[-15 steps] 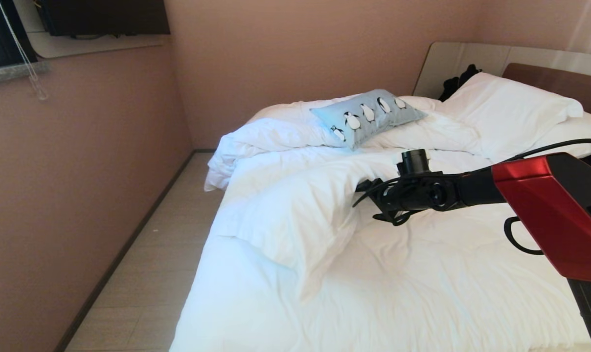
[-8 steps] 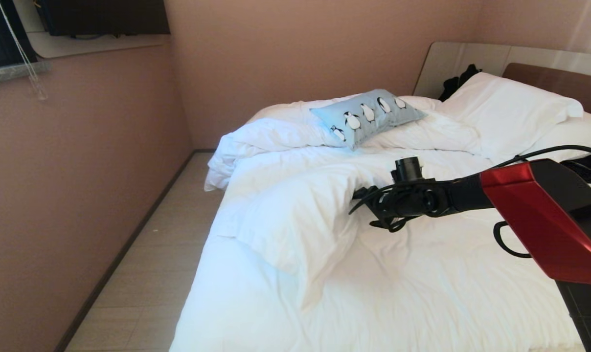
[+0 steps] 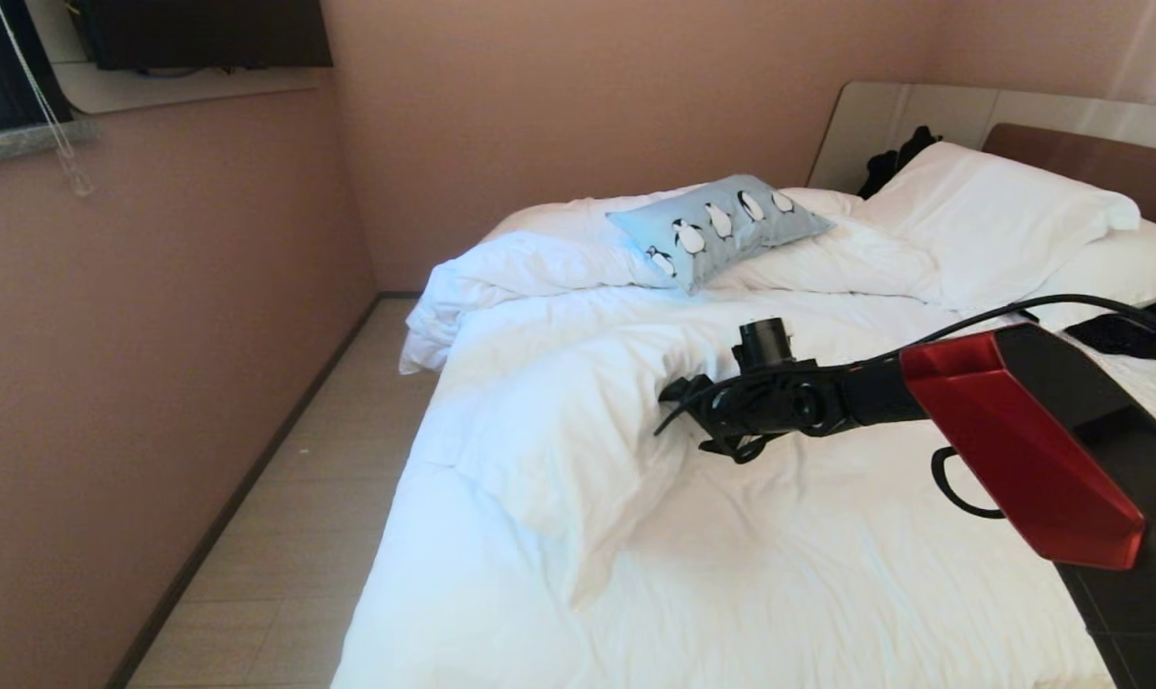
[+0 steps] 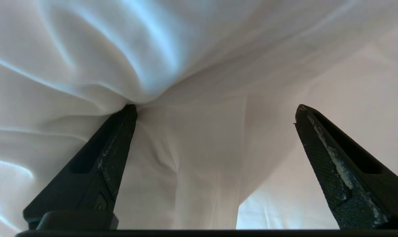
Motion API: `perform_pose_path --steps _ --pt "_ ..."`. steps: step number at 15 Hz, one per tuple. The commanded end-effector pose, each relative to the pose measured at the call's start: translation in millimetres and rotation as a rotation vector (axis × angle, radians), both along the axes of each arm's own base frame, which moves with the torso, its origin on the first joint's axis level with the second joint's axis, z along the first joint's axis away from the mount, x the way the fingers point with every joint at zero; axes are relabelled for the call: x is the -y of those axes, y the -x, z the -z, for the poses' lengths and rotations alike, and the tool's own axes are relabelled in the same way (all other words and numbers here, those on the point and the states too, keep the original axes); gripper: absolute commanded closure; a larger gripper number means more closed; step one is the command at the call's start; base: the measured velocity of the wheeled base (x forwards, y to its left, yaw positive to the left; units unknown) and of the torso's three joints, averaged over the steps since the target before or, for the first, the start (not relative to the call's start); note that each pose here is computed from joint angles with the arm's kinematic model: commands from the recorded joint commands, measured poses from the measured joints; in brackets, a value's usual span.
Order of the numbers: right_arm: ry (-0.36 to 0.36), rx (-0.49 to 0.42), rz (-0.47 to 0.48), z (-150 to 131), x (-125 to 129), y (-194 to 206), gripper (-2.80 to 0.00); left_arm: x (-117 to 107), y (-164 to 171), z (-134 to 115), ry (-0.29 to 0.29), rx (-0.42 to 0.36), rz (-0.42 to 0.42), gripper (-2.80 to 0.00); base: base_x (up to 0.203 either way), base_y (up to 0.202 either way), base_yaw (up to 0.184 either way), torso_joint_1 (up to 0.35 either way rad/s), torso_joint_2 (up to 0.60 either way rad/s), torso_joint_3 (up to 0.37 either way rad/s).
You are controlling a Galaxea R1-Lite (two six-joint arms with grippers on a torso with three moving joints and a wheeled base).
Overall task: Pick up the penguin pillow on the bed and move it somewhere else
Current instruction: Pick up the pillow
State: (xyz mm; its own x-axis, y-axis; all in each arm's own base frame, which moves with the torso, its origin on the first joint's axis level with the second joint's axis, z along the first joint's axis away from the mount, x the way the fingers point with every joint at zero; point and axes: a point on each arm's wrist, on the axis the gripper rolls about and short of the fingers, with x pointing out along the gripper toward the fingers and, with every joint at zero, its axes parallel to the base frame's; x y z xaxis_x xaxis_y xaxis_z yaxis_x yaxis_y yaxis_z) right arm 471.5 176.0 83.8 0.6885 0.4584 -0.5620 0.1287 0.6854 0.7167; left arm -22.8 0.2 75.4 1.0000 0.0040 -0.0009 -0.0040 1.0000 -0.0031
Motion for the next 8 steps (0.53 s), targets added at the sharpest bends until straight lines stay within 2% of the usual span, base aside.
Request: perform_pose_path --steps 1,6,8 --pt "0.040 0.008 -0.003 17 -14 -6 -2.80 0 0 0 0.000 0.000 -0.001 0.00 0.000 0.000 0.000 0.000 0.00 0.000" --pt "0.114 0.093 -0.062 22 -23 -12 -2.80 0 0 0 0.000 0.001 -0.001 0.00 0.000 0.000 0.000 0.000 0.00 0.000" --pt "0.119 0.102 -0.066 27 -24 -14 -2.80 0 0 0 0.000 -0.001 -0.001 0.00 0.000 0.000 0.000 0.000 0.00 0.000"
